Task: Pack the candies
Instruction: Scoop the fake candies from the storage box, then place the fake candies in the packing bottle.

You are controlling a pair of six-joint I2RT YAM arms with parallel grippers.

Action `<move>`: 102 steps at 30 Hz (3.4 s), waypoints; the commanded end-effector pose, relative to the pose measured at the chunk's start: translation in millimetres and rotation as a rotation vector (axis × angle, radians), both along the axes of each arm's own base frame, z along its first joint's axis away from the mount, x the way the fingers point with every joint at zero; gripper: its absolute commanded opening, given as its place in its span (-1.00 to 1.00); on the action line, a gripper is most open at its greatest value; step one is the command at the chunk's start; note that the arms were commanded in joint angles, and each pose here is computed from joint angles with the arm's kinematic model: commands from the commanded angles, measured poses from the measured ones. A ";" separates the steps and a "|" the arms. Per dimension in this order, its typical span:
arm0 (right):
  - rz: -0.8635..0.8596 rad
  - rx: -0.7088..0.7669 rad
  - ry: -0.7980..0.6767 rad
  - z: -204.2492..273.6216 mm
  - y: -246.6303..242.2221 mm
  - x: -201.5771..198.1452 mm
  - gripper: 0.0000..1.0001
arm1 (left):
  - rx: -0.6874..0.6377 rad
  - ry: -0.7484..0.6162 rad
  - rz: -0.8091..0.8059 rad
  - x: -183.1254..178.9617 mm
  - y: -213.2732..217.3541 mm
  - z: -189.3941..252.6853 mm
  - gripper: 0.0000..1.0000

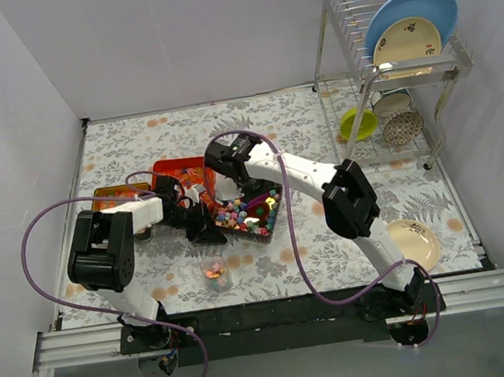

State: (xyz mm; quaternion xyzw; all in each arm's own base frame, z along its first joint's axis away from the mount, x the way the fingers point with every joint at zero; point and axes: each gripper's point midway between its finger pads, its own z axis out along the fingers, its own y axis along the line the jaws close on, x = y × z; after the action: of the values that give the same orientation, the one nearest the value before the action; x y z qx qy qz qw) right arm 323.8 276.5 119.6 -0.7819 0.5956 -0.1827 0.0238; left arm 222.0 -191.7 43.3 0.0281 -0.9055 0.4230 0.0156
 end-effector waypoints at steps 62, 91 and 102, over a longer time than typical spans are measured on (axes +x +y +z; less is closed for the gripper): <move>0.088 0.854 0.394 -41.5 54.7 -44.8 -0.97 | -0.180 -0.230 -0.007 70.8 61.9 123.0 -0.75; 0.147 1.230 0.400 60.9 12.3 -62.6 -0.97 | -0.094 -0.375 0.060 92.5 108.8 143.1 -0.71; 0.243 1.179 0.416 116.8 13.7 -100.7 -0.97 | 0.439 -0.451 0.206 109.7 180.3 110.9 -0.52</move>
State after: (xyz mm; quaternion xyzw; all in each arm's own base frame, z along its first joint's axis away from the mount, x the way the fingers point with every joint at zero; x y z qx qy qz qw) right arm 247.0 283.7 201.4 -0.6987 0.5326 0.3276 0.3477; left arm 317.0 -60.8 150.1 0.0064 -0.9138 0.3746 -0.1568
